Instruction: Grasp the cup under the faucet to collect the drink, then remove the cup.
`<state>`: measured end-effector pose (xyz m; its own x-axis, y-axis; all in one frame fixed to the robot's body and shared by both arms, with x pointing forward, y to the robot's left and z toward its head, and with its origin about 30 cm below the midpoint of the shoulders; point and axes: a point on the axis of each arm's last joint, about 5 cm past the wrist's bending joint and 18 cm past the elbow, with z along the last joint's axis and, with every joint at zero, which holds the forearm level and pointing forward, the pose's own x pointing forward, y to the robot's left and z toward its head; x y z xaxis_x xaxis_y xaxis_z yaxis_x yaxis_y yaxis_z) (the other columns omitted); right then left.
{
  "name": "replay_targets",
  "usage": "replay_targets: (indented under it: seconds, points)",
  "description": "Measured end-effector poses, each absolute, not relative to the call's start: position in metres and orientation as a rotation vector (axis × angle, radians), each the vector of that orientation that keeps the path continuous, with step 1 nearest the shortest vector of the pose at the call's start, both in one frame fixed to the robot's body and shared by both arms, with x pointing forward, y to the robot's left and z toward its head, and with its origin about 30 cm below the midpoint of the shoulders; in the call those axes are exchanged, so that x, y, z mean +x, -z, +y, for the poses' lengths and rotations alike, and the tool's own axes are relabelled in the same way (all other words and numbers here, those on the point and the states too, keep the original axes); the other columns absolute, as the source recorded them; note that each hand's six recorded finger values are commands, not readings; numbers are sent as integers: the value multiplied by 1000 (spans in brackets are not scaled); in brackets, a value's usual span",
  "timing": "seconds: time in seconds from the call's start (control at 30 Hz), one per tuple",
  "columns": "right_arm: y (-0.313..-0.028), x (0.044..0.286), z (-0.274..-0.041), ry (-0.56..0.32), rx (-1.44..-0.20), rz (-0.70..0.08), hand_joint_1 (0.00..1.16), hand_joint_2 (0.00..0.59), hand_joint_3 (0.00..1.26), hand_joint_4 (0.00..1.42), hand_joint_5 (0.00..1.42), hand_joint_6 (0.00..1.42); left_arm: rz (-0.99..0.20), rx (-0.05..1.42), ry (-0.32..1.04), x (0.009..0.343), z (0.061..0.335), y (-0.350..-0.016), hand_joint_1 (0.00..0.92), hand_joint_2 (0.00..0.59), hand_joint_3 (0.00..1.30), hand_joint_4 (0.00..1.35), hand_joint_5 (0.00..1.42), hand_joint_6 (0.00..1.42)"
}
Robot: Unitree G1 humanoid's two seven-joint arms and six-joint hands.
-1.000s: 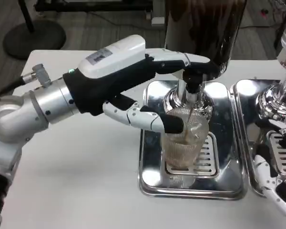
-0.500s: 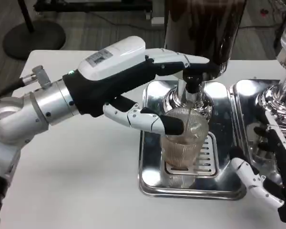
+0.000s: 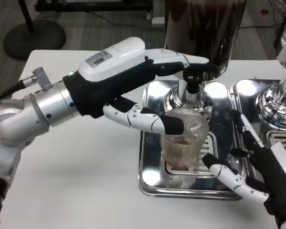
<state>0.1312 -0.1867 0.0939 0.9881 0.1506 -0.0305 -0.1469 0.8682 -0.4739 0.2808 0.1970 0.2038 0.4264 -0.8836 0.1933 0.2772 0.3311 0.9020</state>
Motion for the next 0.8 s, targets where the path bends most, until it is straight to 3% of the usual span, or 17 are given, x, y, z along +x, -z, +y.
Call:
replay_targets:
  seconds: [0.5, 0.8]
  points:
    - [-90, 149, -177, -225, -485, -1, 525, 181, 0, 0, 0, 184, -786, 925, 867, 279, 197, -204, 59, 109, 213, 218, 260, 188]
    - [-86, 153, -171, -211, -506, 3, 541, 181, 0, 0, 0, 166, -781, 919, 860, 276, 197, -202, 56, 118, 219, 222, 262, 187]
